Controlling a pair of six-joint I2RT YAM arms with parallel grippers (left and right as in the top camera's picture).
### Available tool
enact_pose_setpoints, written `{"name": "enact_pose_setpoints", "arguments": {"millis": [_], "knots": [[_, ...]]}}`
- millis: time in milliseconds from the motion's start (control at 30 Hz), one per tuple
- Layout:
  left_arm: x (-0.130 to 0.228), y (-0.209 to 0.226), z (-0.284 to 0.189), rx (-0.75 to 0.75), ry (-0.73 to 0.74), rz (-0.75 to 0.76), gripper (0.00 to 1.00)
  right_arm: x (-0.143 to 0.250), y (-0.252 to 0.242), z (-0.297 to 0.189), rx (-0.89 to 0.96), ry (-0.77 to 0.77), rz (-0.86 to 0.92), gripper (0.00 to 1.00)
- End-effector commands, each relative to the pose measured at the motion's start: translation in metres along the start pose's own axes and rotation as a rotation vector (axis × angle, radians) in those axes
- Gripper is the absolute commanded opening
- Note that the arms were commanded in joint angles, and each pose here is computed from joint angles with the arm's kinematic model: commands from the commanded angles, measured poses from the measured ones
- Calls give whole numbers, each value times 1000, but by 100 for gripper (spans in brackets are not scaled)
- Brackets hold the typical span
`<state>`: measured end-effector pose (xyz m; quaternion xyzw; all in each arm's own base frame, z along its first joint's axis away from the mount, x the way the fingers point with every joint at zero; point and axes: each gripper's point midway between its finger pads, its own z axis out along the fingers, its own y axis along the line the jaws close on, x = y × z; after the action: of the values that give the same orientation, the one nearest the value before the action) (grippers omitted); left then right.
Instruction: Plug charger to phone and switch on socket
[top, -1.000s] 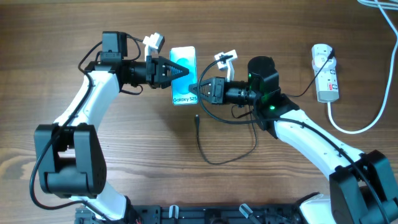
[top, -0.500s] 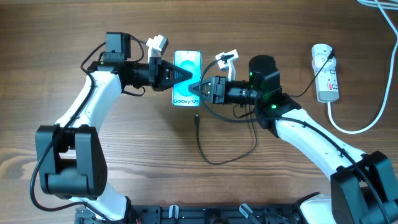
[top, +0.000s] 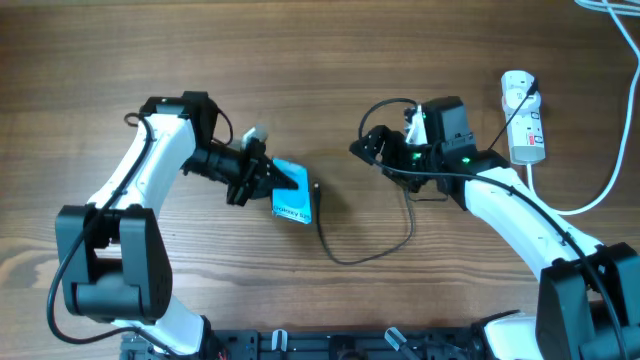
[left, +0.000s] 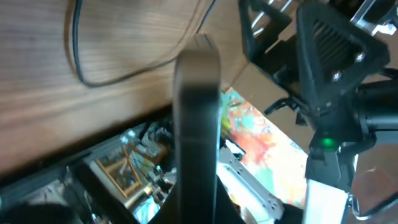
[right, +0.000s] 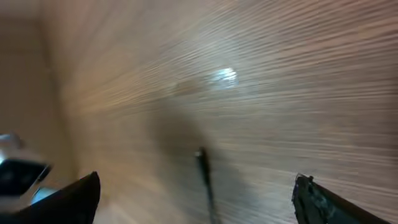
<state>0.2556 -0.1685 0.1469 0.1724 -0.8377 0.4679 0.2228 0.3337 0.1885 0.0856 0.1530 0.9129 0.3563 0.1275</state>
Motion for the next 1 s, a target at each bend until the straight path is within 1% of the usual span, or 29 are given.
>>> {"name": "enact_pose_setpoints", "arguments": {"millis": [0,133,267,333,700,900,967], "knots": [[15,-6,-4,13,22,-26,4,-10,-14,0,75,-58,3,100],[21,-5,-4,10,39,-61,4,-10,-14,0,75,-58,4,100],[21,-5,-4,6,41,-243,4,-10,-14,0,75,-58,4,100],[22,-5,-4,4,42,-295,4,-10,-14,0,75,-58,4,100],[31,-6,10,-33,78,-303,4,-10,-14,0,75,-59,5,100],[57,-5,24,-101,154,-382,4,-10,-14,0,75,-59,4,100],[62,-8,29,-102,175,-372,4,-11,-14,0,75,-59,4,100]]}}
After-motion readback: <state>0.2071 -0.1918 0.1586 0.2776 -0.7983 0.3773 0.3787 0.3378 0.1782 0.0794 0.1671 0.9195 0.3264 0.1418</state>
